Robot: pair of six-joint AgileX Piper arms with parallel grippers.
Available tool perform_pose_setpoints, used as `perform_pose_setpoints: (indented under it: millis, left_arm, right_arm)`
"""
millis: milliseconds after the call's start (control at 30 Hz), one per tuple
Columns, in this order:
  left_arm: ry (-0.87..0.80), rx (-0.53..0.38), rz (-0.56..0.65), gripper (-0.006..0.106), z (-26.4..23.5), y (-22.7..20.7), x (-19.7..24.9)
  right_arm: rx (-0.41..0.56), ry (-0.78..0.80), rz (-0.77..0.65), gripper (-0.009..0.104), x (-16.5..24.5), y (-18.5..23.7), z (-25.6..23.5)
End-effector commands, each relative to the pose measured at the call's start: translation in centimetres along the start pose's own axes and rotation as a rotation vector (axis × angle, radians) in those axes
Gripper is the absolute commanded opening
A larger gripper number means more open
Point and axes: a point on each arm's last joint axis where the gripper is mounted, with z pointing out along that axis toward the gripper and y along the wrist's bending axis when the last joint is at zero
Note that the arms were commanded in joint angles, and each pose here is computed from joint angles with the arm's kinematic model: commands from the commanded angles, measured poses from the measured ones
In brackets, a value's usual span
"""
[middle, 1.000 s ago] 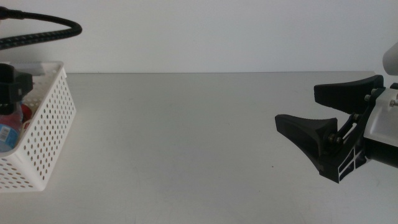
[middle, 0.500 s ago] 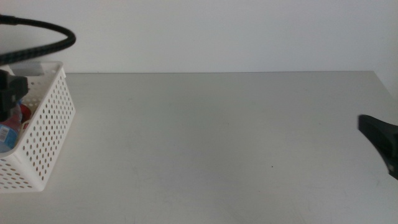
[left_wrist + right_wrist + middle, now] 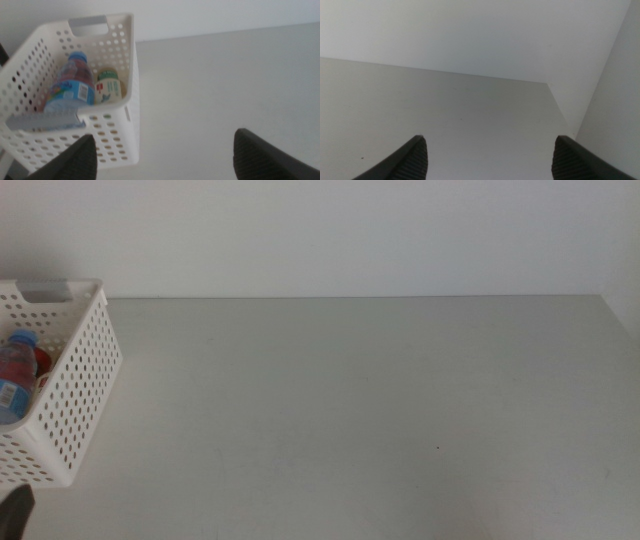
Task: Use arms to grab the bottles and put them into the dustbin to the left of the table.
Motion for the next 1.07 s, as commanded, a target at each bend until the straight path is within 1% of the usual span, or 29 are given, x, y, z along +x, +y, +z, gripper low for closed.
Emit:
perform_pose_setpoints:
  millis: [0,133,267,367,1033]
  left_arm:
    - [-0.091,0.002,-0.025,0.094,0.0,-0.1,0.9]
    - [-0.086,0.004,-0.029,0.094,0.4,-0.3,3.9]
    - [-0.077,0.011,-0.046,0.094,0.8,-0.4,5.8]
    - [-0.048,0.017,-0.057,0.094,1.2,-0.5,6.6]
    - [-0.04,0.016,-0.058,0.094,1.5,-0.6,7.2]
  right_arm:
    - [0.026,-0.104,-0.02,0.063,-0.9,-0.2,-0.3]
    - [0.025,-0.095,-0.02,0.063,0.4,-0.1,-0.3]
    - [0.026,-0.098,-0.02,0.063,2.1,0.1,-0.4]
    - [0.017,-0.038,-0.021,0.063,3.2,0.3,-0.1]
    - [0.017,-0.032,-0.026,0.063,3.2,0.3,-0.1]
